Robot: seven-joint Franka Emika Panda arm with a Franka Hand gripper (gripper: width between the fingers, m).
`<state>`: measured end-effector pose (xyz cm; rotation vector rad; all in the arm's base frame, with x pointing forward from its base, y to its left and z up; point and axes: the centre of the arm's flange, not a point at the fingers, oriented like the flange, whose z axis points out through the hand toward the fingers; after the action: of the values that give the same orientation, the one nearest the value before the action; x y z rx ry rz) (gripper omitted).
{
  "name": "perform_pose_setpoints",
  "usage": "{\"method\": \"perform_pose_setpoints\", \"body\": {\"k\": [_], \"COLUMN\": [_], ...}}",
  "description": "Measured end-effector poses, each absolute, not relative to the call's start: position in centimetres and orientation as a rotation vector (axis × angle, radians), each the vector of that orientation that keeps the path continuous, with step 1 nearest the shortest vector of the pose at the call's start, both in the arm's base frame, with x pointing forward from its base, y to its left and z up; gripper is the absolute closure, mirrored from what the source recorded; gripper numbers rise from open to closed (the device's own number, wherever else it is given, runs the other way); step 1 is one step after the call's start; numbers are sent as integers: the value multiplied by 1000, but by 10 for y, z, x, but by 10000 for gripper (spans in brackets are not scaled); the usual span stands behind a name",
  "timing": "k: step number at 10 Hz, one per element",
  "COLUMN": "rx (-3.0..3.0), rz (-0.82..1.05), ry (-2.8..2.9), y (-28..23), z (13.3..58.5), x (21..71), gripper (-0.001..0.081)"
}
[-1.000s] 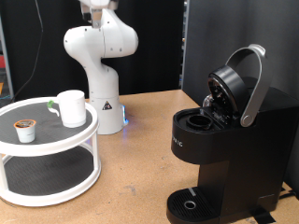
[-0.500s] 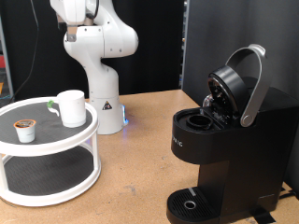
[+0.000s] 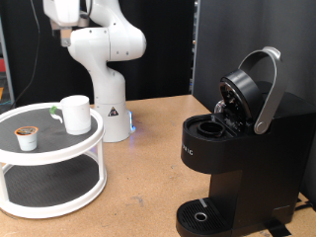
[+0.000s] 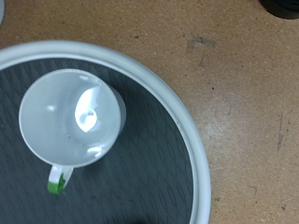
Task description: Make a cup of coffee with the keurig machine
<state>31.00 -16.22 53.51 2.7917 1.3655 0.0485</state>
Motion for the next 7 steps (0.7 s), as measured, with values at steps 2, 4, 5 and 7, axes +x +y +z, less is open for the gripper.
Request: {"method": "perform_pose_setpoints", "body": {"k": [2, 4, 5, 7], "rx": [2776, 2775, 2776, 2767], "rz": [72, 67, 63, 75], "ry": [1387, 1392, 1395, 1392], "y": [-188, -192, -191, -191], "z": [532, 531, 529, 527], "x": [304, 305, 304, 308], "gripper": [6, 6, 6, 6]}}
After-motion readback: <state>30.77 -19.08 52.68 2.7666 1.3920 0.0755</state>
